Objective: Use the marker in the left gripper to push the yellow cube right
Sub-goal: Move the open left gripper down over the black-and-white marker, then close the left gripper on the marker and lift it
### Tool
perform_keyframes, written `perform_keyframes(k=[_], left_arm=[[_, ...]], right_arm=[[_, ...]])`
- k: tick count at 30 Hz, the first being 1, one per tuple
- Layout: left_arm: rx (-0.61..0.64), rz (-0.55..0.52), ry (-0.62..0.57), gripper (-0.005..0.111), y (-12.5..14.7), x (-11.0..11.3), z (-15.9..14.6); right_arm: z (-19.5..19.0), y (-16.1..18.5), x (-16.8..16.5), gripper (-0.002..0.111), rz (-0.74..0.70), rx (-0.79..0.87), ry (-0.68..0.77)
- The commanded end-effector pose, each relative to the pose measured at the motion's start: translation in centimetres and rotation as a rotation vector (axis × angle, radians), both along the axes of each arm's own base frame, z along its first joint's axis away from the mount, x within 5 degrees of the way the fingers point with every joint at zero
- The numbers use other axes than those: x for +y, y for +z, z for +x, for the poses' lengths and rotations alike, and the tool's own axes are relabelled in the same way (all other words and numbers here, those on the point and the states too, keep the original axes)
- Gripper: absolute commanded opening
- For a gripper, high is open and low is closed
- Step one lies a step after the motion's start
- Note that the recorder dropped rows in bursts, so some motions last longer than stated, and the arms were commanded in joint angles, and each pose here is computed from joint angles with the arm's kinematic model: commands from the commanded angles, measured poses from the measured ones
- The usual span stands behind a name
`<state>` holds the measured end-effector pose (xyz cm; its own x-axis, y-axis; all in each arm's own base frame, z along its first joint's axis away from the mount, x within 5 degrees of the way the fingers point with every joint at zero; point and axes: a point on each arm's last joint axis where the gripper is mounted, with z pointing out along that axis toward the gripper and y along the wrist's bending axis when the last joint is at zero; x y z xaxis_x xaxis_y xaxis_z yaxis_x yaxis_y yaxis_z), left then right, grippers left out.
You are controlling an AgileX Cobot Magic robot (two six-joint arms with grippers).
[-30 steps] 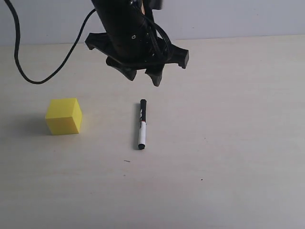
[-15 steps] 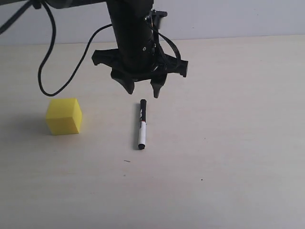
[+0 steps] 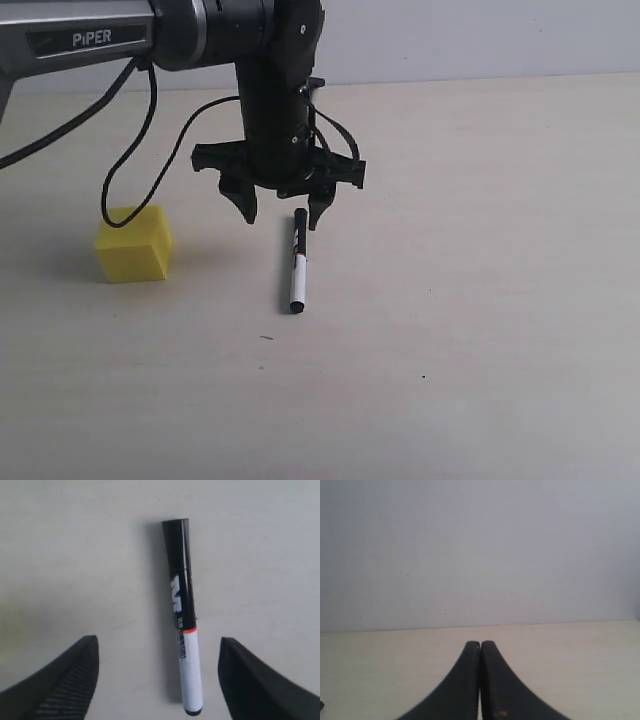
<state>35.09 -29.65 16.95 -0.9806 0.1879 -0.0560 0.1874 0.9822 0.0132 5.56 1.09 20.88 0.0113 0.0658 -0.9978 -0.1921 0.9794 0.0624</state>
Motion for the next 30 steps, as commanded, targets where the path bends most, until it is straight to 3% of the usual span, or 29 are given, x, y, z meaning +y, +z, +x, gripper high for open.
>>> perform_keyframes(k=[1, 8, 15, 22, 26, 30], left_arm=[[0.0, 0.004, -0.002, 0.066, -1.1, -0.2, 0.4], [0.031, 0.017, 0.0, 0.066, -3.2, -0.5, 0.4], [0.026, -0.051, 0.019, 0.066, -3.3, -1.1, 0.5], [0.026, -0.049, 0.016, 0.066, -3.3, -1.1, 0.4], [0.049, -0.029, 0.015, 0.058, -4.0, -1.1, 0.3], [0.075, -0.006, 0.014, 0.057, -4.3, -1.0, 0.1]], right_arm=[[0.0, -0.1, 0.0, 0.0, -0.004, -0.004, -0.005], [0.0, -0.1, 0.0, 0.0, -0.004, -0.004, -0.005], [0.0, -0.1, 0.0, 0.0, -0.002, -0.005, -0.005], [0.0, -0.1, 0.0, 0.0, -0.002, -0.005, -0.005], [0.0, -0.1, 0.0, 0.0, -0.004, -0.006, -0.005], [0.0, -0.1, 0.0, 0.0, -0.004, -0.006, -0.005]])
